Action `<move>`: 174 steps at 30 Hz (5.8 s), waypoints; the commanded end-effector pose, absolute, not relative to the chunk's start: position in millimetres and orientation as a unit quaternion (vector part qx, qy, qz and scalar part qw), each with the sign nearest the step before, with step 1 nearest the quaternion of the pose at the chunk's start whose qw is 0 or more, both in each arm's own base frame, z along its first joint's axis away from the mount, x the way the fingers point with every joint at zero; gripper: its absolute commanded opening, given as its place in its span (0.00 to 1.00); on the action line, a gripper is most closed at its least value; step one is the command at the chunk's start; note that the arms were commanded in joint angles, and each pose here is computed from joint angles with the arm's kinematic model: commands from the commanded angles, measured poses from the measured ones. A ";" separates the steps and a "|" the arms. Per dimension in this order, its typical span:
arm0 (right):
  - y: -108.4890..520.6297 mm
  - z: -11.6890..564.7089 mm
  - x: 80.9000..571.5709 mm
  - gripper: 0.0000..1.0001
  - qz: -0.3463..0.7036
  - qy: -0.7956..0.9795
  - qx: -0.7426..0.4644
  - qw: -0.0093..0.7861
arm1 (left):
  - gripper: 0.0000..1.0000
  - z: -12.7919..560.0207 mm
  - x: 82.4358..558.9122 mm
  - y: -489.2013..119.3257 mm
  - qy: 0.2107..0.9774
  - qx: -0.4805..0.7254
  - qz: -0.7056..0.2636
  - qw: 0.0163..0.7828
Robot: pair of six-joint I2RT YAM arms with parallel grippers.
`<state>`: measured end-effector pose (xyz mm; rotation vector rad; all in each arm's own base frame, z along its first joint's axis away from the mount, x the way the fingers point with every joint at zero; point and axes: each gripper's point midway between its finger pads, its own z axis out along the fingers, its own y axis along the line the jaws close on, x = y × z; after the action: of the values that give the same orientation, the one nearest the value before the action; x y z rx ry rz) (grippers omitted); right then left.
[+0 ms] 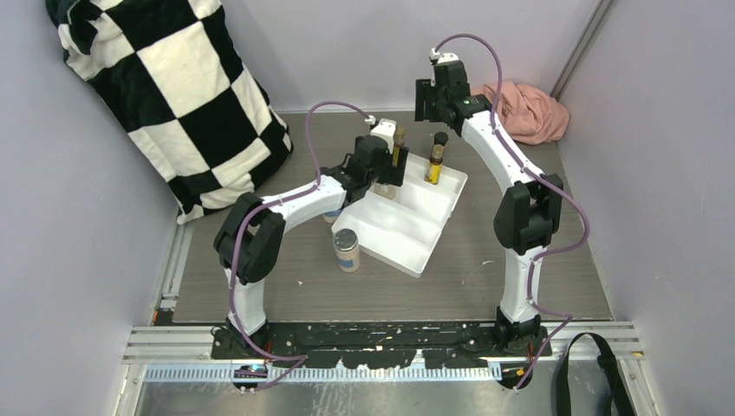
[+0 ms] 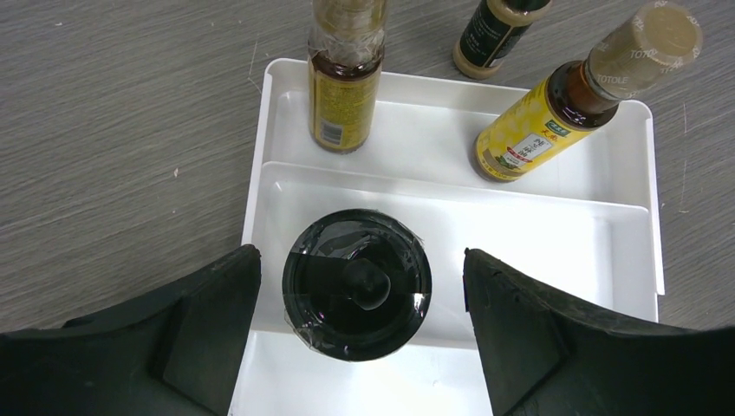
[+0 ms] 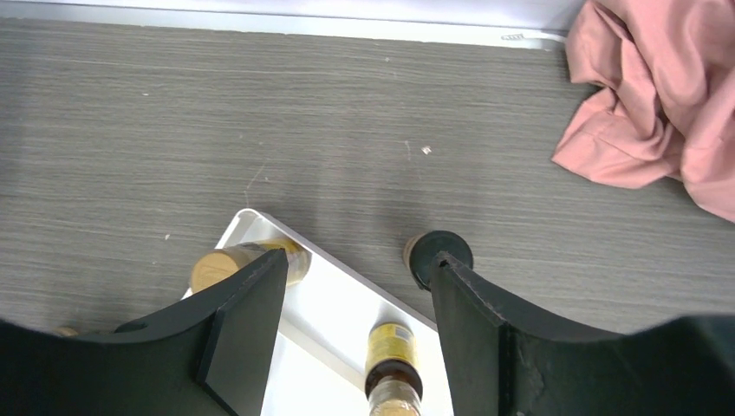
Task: Organize the condiment bottles
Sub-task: Place the bottle in the storage box, then pick up the bottle from the center of the board, then place the bottle in the storage box.
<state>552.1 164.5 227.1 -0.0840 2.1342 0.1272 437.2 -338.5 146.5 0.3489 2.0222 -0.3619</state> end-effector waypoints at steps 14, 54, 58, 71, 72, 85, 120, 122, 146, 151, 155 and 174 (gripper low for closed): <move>117.0 231.5 531.8 0.67 -0.002 0.904 0.061 0.423 | 0.87 259.5 435.6 -327.1 0.788 0.129 -0.162 0.581; 114.9 143.2 559.4 0.65 0.018 0.932 0.079 0.353 | 0.87 270.6 427.8 -317.4 0.774 0.123 -0.164 0.599; 115.4 137.0 561.7 0.64 0.020 0.934 0.079 0.348 | 0.87 266.8 428.4 -318.1 0.775 0.123 -0.164 0.598; 114.0 127.4 565.8 0.45 0.022 0.937 0.077 0.341 | 0.87 259.9 431.5 -319.3 0.777 0.123 -0.161 0.596; 113.6 127.4 566.0 0.39 0.022 0.937 0.077 0.341 | 0.87 259.3 431.7 -319.5 0.777 0.123 -0.161 0.596; 111.6 142.8 563.8 0.01 0.020 0.933 0.074 0.351 | 0.87 259.4 431.3 -319.5 0.778 0.124 -0.161 0.595; 139.6 318.8 517.0 0.01 0.040 0.868 0.016 0.494 | 0.87 302.4 416.5 -282.4 0.760 0.076 -0.138 0.631; 149.3 327.3 506.9 0.01 0.044 0.865 0.005 0.500 | 0.87 308.3 413.8 -277.5 0.758 0.069 -0.136 0.634; 184.0 296.9 329.3 0.01 0.028 0.879 -0.070 0.470 | 0.87 349.9 382.6 -223.0 0.763 -0.015 -0.107 0.637; 184.0 271.2 301.9 0.01 0.037 0.888 -0.077 0.452 | 0.87 343.9 379.4 -217.6 0.766 -0.022 -0.102 0.634; 189.7 246.7 285.9 0.01 0.037 0.894 -0.088 0.437 | 0.87 340.8 378.5 -215.9 0.768 -0.024 -0.098 0.633; 208.9 173.3 271.6 0.01 0.071 0.909 -0.095 0.399 | 0.87 326.2 381.5 -215.5 0.773 -0.027 -0.088 0.628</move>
<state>260.2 193.0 162.8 -0.2788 2.3676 0.1014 382.2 -218.4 313.2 -0.0113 1.8150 -0.1826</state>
